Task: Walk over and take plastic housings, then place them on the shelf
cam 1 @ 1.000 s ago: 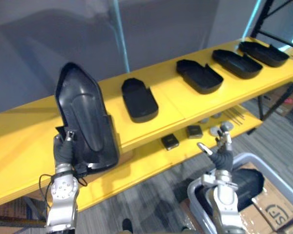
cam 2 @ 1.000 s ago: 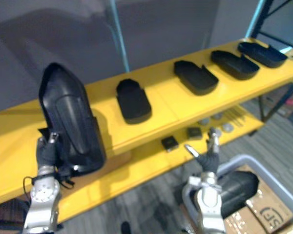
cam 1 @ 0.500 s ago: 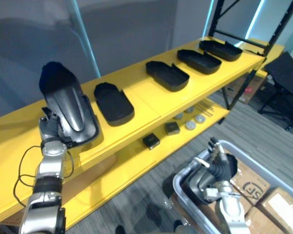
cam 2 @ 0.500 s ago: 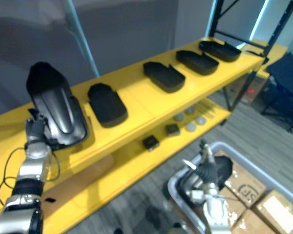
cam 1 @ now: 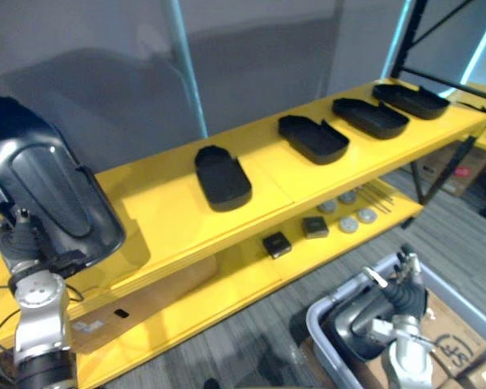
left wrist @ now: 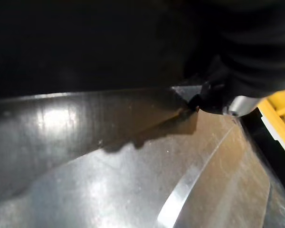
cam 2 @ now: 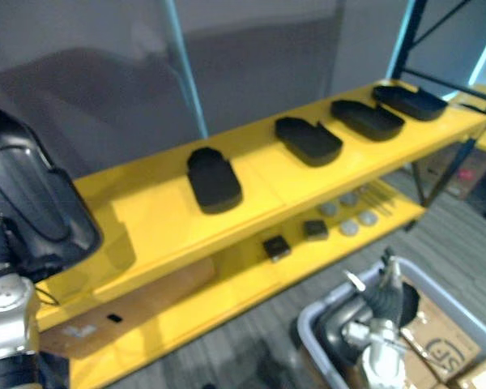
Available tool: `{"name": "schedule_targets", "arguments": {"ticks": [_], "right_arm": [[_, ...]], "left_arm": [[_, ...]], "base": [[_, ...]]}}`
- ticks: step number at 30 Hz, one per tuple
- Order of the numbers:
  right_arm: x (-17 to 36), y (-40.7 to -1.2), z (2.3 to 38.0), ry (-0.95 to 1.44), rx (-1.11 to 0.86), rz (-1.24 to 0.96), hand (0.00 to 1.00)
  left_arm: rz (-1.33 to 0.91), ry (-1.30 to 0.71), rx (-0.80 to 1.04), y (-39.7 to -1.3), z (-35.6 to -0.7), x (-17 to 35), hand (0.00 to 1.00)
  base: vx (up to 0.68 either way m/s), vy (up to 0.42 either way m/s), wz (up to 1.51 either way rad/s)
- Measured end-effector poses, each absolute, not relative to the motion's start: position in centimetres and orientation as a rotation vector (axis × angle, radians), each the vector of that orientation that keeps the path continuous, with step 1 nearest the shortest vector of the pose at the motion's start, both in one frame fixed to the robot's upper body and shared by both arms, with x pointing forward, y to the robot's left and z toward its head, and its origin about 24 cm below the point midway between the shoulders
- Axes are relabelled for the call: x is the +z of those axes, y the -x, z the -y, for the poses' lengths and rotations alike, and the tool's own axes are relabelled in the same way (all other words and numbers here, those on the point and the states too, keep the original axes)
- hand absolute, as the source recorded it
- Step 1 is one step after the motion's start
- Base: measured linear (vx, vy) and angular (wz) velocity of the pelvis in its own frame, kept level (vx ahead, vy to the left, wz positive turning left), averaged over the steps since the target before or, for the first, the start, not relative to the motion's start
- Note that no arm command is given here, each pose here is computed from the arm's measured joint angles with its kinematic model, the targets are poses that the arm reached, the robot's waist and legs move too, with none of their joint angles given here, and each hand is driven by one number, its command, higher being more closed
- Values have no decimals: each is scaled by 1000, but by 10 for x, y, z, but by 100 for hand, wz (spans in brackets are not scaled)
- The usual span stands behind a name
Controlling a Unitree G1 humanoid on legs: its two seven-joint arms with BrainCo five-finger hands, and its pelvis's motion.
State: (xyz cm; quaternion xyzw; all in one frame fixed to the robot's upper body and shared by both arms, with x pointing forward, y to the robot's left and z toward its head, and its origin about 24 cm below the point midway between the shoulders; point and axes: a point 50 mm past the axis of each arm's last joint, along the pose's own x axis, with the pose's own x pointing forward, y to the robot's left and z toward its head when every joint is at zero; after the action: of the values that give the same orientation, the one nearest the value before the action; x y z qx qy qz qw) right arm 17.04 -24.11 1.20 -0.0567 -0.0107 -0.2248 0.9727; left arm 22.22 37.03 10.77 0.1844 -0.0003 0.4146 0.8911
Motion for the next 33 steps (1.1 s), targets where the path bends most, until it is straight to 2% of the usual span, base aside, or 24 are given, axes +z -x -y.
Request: {"name": "schedule_targets", "arguments": {"ticks": [4,6,11,17,33], "right_arm": [[2,-169,241,116,-452,-28,0],[-1,-169,242,117,-454,-42,0],[-3,-170,243,105,-444,-56,0],[-4,-172,240,129,-378,-71,0],[-13,-172,231,122,-308,-110,0]], "left_arm": [[-131,-496,828,-219,-399,104,100],[-171,-520,812,-220,-405,101,100],[-335,-568,635,-233,-403,85,100],[-411,-531,585,-244,-410,81,100],[-527,-365,636,-257,-416,76,100]], "base": [[29,-5,-2],[45,-5,0],[-4,-1,-1],[-44,3,-14],[-2,2,-6]]}}
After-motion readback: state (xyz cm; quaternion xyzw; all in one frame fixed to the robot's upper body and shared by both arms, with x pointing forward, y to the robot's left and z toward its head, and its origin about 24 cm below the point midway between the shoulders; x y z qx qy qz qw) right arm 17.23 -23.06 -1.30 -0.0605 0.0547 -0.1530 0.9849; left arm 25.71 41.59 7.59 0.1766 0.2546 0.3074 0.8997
